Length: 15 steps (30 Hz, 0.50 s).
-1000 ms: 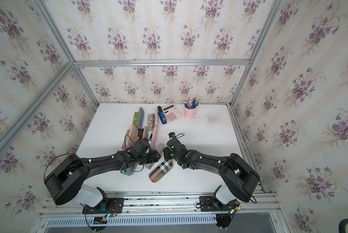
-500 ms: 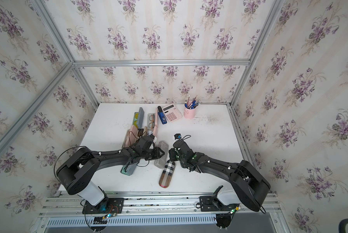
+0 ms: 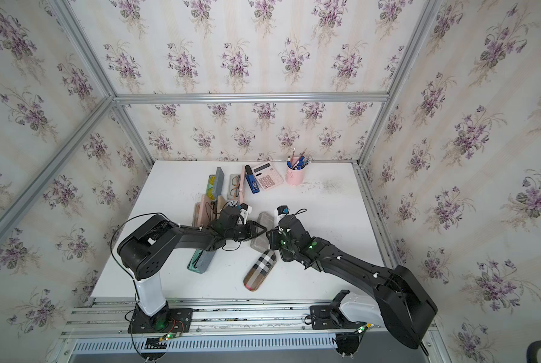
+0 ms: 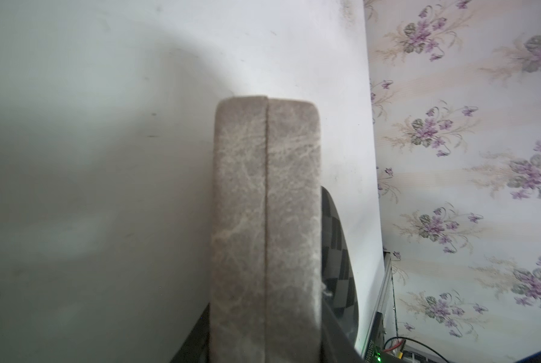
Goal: Close the glasses case
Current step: Adjust the glasses case at the center of the board.
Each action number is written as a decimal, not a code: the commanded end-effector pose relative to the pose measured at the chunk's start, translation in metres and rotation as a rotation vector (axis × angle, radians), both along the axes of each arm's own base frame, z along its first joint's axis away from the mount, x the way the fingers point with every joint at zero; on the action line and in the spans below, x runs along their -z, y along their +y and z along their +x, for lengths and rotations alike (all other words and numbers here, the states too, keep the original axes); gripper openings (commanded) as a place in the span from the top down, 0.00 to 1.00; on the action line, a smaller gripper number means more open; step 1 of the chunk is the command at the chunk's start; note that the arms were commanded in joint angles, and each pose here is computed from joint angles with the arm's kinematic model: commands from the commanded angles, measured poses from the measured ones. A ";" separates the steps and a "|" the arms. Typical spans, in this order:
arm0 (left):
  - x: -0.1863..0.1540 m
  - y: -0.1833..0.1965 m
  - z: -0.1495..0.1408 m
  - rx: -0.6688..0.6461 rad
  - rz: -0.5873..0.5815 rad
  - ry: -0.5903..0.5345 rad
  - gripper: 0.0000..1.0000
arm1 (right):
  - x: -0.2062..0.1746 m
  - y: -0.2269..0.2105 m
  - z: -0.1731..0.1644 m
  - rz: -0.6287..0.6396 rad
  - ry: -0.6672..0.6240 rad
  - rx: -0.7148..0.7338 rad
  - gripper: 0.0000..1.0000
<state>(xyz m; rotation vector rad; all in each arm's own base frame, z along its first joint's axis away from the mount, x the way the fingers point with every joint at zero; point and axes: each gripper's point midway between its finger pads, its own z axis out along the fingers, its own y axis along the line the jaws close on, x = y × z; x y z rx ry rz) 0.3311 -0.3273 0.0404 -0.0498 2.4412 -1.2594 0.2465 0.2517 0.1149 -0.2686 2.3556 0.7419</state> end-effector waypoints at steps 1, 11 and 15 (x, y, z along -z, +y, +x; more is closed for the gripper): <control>0.016 0.009 -0.008 -0.021 0.023 0.054 0.48 | 0.006 0.003 -0.015 -0.011 0.044 -0.025 0.70; -0.012 0.024 -0.016 -0.027 0.145 0.025 0.00 | 0.014 -0.005 -0.023 -0.045 0.052 -0.001 0.69; -0.045 0.039 -0.021 -0.066 0.300 -0.048 0.00 | 0.012 -0.018 -0.024 -0.064 0.044 0.039 0.68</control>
